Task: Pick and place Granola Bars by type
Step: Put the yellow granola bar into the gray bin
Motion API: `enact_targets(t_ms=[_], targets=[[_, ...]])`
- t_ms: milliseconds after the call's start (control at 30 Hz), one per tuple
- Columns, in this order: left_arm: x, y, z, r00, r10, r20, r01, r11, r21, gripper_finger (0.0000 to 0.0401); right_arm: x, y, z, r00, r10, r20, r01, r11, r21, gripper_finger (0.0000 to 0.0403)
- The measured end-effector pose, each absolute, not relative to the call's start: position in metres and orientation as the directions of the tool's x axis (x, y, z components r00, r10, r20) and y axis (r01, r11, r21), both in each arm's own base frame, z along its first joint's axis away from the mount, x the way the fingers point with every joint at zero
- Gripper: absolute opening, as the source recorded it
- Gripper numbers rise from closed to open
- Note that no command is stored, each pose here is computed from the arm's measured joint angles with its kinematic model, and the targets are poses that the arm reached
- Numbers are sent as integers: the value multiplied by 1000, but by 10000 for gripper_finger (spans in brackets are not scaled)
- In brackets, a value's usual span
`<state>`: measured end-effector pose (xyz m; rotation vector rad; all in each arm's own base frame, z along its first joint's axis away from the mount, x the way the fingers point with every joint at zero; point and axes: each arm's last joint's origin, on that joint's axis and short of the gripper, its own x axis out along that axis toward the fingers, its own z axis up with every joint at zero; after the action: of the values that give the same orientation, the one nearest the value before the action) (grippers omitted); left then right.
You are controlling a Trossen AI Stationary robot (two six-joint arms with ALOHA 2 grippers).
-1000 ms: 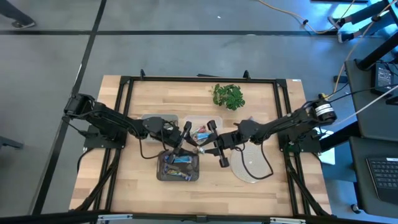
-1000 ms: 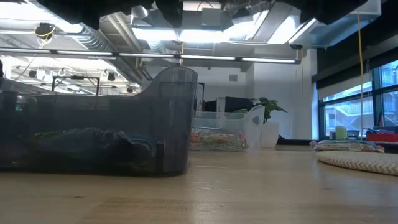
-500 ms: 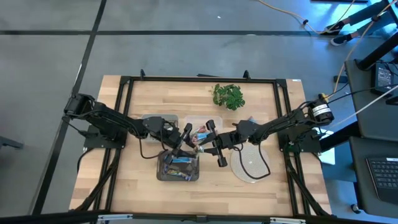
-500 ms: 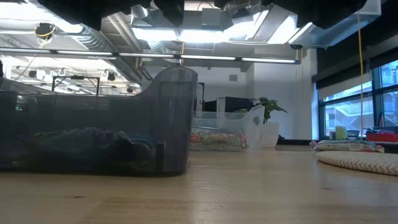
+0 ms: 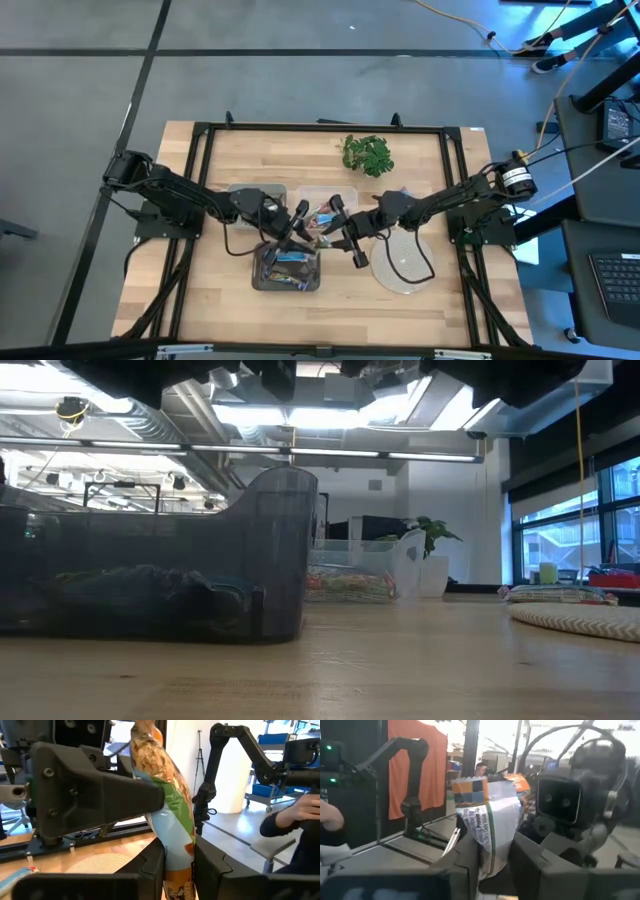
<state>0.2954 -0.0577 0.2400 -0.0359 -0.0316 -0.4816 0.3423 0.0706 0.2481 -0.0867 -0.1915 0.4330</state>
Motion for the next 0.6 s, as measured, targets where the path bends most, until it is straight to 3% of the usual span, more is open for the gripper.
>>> enact_targets(t_ms=[367,600], targets=[[295,-57,233,890,-455,-38,453,890,-59,64,333,66,249,930,367,-24,-367,929,-47,223],[295,-44,234,909,-413,-60,409,910,-72,63,306,61,261,905,363,-223,-354,932,82,247]])
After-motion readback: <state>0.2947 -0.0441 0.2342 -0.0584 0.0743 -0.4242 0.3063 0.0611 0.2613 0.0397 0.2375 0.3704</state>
